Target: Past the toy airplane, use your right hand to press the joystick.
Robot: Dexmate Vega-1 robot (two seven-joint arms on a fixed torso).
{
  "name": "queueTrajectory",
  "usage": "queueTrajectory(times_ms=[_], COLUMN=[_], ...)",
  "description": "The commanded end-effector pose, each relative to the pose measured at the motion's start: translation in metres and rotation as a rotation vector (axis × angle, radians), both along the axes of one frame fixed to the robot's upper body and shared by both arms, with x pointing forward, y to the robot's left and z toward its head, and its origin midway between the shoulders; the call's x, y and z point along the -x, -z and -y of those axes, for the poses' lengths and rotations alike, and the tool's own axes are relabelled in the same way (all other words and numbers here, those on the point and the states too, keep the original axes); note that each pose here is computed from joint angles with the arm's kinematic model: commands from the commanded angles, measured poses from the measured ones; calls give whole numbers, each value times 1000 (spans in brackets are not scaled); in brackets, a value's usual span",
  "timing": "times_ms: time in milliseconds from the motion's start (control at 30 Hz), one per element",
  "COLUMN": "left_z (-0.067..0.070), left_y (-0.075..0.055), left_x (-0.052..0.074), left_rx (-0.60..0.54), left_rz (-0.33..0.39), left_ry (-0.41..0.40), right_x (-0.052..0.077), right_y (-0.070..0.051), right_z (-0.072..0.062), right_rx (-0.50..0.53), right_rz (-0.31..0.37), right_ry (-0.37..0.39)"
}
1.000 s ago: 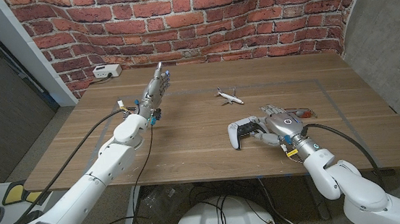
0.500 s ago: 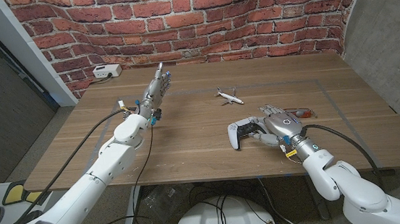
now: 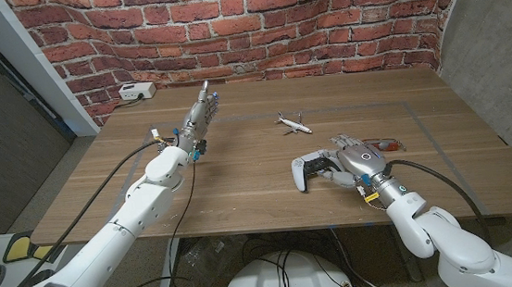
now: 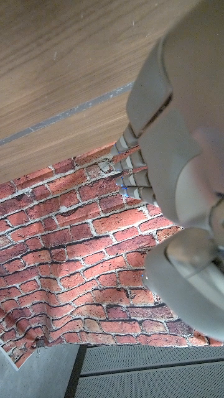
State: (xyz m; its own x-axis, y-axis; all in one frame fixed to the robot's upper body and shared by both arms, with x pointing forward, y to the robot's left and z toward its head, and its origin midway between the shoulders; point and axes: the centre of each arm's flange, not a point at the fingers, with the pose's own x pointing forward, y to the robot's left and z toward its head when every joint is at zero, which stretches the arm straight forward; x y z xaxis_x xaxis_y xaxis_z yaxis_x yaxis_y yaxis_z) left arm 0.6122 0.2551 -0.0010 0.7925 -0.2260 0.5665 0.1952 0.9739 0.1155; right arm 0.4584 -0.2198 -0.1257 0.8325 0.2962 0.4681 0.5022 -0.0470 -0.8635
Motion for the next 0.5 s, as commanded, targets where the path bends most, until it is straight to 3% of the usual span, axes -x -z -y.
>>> queueTrajectory(times_ms=[33,500], left_z=[-2,-4], left_y=[1,2], left_x=[1,1], left_rx=[-3,-1], left_rz=[0,-2], left_ry=[0,-2], right_x=[-3,-2], right_y=[2,5], right_z=[1,-1], right_rx=[-7,-21], right_rz=[-20,-24], right_ry=[5,-4])
